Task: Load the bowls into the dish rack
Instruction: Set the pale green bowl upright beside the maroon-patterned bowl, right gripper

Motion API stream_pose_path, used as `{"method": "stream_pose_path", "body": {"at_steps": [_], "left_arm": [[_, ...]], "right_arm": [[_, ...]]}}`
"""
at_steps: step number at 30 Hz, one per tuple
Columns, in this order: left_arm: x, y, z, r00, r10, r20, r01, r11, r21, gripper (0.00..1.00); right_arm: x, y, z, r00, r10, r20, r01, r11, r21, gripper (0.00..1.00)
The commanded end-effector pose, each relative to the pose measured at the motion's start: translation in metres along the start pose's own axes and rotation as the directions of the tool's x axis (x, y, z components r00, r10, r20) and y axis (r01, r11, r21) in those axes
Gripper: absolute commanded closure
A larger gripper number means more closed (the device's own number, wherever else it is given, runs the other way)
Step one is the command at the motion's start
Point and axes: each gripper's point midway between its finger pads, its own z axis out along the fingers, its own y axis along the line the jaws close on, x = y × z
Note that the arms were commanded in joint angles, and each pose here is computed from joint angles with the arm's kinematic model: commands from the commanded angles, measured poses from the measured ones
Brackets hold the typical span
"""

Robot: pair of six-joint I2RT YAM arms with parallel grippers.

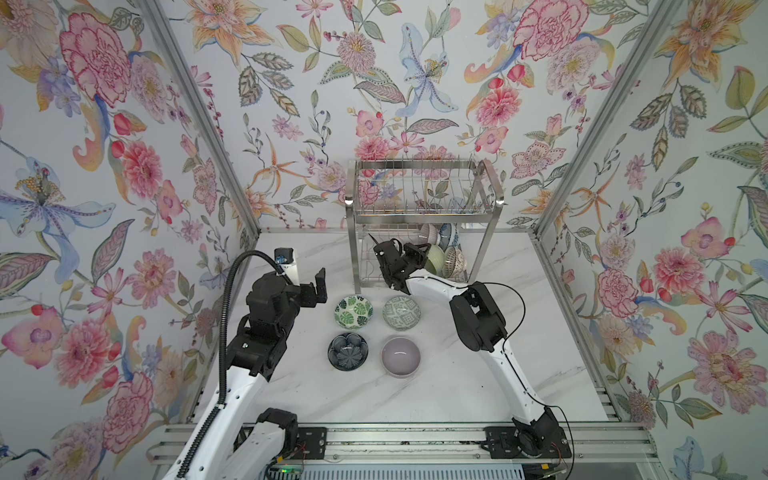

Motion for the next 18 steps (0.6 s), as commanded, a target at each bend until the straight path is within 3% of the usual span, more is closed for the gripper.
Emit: {"method": "stream_pose_path", "body": {"at_steps": [1,6,18], "left_arm": [[0.002,0.001,0.003,1.000,-0.024,0.004,0.024,1.000,0.009,0.01],[0.002,0.001,0.003,1.000,-0.024,0.004,0.024,1.000,0.011,0.01],[0.003,-0.002,0.005,1.000,-0.025,-0.001,0.025,0.999,0.022,0.01]], "right_arm": [[-0.025,0.064,-0.009,0.983,-0.119,0.140,0.134,0.986,-0.100,0.86],[-0.023,0.058,-0.005,0.985,-0.111,0.133,0.125,0.987,-0.099,0.78],[-0.021,0.045,0.001,0.988,-0.086,0.128,0.099,0.990,-0.100,0.74]]}}
